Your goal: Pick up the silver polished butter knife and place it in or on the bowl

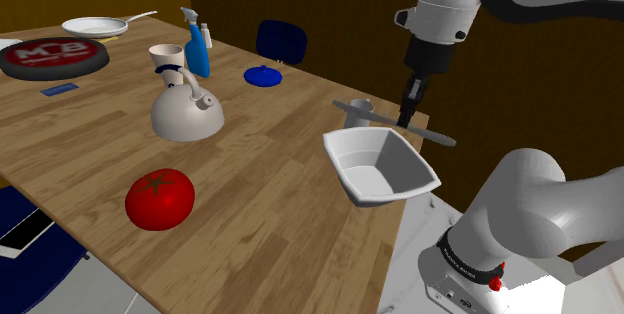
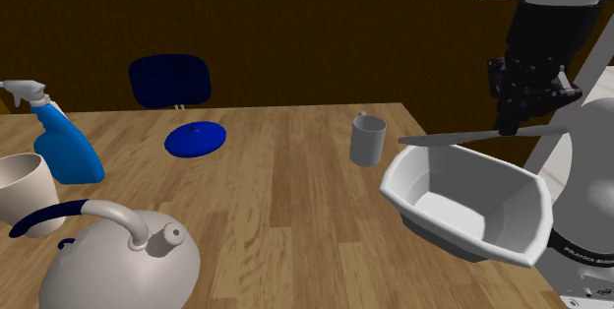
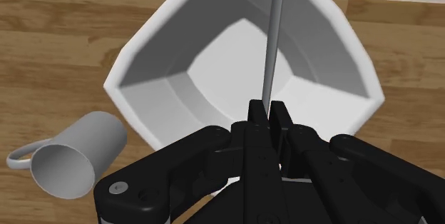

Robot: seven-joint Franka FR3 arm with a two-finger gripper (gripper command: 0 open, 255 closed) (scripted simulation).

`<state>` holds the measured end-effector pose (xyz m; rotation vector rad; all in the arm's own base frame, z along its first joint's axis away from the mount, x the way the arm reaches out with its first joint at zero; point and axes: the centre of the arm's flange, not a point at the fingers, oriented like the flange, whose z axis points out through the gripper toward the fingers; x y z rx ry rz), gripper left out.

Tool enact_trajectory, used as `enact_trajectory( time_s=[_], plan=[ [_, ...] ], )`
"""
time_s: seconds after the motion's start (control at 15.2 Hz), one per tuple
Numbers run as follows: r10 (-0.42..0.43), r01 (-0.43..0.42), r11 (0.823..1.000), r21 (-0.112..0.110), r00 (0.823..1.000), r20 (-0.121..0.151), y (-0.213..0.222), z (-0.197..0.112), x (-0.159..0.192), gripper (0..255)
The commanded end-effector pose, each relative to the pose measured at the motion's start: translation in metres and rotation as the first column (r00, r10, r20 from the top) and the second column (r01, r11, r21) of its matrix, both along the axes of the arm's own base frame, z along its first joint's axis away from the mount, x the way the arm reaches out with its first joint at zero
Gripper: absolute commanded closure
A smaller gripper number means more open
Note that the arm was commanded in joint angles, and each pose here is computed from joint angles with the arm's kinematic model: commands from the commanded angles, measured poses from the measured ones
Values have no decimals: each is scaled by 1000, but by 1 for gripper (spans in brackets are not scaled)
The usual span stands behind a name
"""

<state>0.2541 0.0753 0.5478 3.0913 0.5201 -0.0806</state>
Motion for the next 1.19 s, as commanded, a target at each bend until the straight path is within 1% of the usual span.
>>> enact_trajectory(
  time_s=[0.0,0.86,0.92,1.12],
  plan=[
    [0,0,1000,0,1000,0,-1,-9,-2,255],
    [0,0,1000,0,1000,0,-1,-77,-2,255],
    [0,0,1000,0,1000,0,-1,-86,-2,255],
    [0,0,1000,0,1000,0,-1,-86,-2,255]
  ],
)
